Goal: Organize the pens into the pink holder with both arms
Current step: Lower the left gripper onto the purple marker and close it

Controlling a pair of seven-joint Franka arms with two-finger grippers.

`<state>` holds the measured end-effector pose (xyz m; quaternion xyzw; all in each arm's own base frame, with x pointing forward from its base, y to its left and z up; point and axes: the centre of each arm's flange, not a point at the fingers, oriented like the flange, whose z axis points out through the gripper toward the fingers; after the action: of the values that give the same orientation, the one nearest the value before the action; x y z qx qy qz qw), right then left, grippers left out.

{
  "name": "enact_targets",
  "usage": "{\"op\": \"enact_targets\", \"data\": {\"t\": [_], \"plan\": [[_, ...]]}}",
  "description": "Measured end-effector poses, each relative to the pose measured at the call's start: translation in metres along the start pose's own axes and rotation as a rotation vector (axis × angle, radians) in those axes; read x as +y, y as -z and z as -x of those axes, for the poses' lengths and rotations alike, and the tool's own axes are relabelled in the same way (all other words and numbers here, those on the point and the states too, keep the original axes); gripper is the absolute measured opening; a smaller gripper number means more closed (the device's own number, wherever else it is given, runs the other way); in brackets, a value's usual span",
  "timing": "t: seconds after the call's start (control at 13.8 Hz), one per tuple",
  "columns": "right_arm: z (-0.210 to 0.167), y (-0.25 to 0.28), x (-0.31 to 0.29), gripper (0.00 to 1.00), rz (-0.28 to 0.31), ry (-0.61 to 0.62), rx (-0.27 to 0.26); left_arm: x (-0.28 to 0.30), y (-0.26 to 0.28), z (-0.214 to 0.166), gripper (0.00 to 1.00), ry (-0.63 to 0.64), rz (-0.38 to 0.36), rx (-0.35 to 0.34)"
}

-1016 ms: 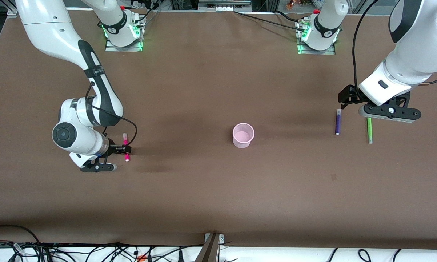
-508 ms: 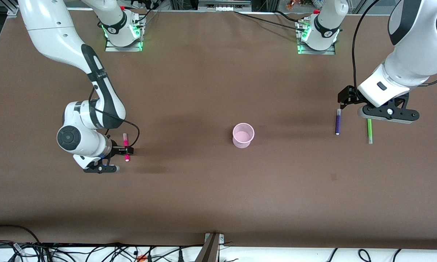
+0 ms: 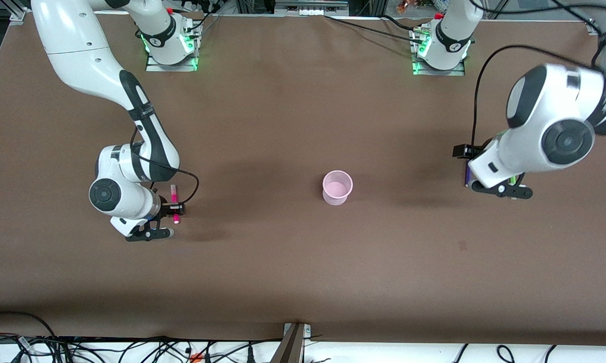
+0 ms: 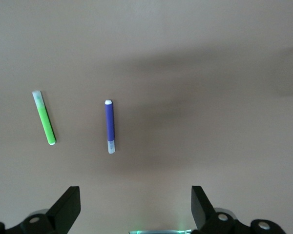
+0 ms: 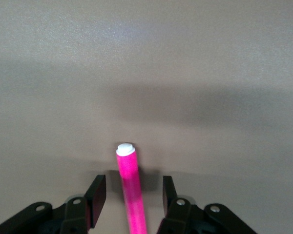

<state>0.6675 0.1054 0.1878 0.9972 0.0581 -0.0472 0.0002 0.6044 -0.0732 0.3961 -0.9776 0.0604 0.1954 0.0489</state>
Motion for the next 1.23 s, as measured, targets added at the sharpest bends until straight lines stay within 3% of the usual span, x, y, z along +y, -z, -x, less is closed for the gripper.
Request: {"op": "enact_targets", "data": {"t": [0.07, 0.15, 0.36, 0.44, 0.51, 0.65, 1.02, 1.23], "plan": [[0.0, 0.0, 0.0, 0.46, 0.0, 0.0, 0.002, -0.015, -0.015, -0.007, 1.0, 0.02, 0.009, -0.023], [0.0, 0.0, 0.0, 0.46, 0.0, 0.0, 0.003, -0.032, -0.028, -0.013, 1.0, 0.028, 0.022, -0.039], [0.0, -0.002, -0.001, 0.44, 0.0, 0.003, 0.001, -0.069, -0.066, -0.02, 1.0, -0.081, 0.055, -0.032], [0.0, -0.003, -0.003, 0.36, 0.0, 0.004, 0.0, -0.079, -0.077, -0.022, 1.0, -0.125, 0.062, -0.013], [0.0, -0.004, -0.003, 0.36, 0.0, 0.006, -0.001, -0.089, -0.089, -0.023, 1.0, -0.163, 0.068, 0.01], [0.0, -0.004, -0.005, 0.17, 0.0, 0.008, -0.001, -0.105, -0.117, -0.025, 1.0, -0.219, 0.072, 0.069], [-0.004, 0.005, -0.011, 0.17, -0.002, 0.031, 0.018, -0.099, -0.176, -0.011, 1.0, -0.269, 0.056, 0.178], [-0.007, 0.046, -0.038, 0.17, -0.01, 0.103, 0.061, -0.089, -0.199, 0.008, 1.0, -0.275, 0.041, 0.239]]}}
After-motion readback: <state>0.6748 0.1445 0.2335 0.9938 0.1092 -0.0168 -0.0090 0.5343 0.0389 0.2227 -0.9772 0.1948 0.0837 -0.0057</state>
